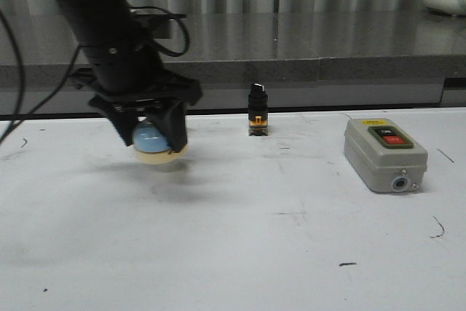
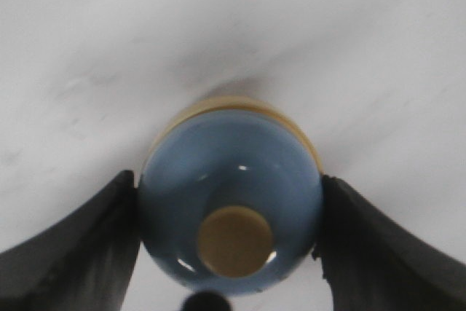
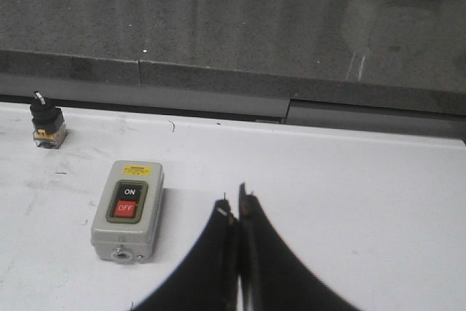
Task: Place and press bell with both arms
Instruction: 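Reach the left gripper down to the blue bell and grasp it, then carry the bell with the left gripper toward the table center and set it down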
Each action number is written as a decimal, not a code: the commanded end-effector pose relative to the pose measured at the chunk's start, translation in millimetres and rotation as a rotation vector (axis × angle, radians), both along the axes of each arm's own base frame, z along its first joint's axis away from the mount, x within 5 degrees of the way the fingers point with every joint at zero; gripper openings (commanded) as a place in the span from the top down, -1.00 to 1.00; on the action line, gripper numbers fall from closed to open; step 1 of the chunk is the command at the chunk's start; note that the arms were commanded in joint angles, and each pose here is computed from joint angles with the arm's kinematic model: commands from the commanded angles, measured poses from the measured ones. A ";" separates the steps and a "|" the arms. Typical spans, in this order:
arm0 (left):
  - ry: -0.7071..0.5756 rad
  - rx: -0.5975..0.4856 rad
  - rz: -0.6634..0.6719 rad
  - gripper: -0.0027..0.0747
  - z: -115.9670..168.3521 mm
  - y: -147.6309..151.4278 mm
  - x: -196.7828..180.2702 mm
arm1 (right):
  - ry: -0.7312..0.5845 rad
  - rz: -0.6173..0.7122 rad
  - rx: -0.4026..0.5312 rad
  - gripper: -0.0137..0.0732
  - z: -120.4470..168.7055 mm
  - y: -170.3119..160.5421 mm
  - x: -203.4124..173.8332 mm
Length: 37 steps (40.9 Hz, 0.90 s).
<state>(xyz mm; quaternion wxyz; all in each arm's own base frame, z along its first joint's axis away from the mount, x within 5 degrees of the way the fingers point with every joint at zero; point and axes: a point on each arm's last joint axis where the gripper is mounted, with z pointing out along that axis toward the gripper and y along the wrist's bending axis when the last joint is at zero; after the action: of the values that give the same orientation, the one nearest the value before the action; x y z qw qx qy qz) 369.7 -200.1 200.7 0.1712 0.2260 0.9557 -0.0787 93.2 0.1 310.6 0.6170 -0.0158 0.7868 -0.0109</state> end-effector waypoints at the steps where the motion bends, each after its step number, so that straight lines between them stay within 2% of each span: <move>1: -0.083 -0.045 -0.045 0.43 28.2 -23.5 6.3 | -0.099 -0.005 -0.006 0.83 17.8 -0.6 2.5; 6: -0.075 -0.043 -0.076 0.43 20.3 -42.7 12.6 | -0.099 -0.005 -0.006 0.83 17.8 -0.6 2.5; 14: -0.066 -0.038 -0.095 0.39 4.7 -56.0 17.5 | -0.099 -0.005 -0.006 0.83 17.8 -0.6 2.5; 19: -0.061 -0.033 -0.105 0.12 2.8 -59.5 15.2 | -0.100 -0.005 -0.006 0.83 17.9 -0.6 2.5; 24: -0.048 -0.026 -0.107 -0.38 4.7 -59.2 14.6 | -0.100 -0.005 -0.006 0.83 17.9 -0.6 2.5; 27: -0.046 -0.026 -0.109 -0.59 11.8 -59.3 14.5 | -0.100 -0.005 -0.006 0.83 17.9 -0.6 2.5; 29: -0.055 -0.032 -0.110 -0.65 19.6 -59.1 14.1 | -0.100 -0.005 -0.006 0.83 17.9 -0.6 2.5; 37: -0.140 -0.057 -0.101 -0.64 63.2 -46.2 10.0 | -0.100 -0.005 -0.006 0.83 17.9 -0.6 2.5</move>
<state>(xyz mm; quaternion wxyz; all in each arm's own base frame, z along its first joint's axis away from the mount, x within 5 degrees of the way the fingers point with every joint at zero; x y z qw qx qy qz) 383.2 -254.1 201.9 0.1650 0.2796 0.9424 -0.0809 93.2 0.1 310.6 0.6170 -0.0158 0.7868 -0.0109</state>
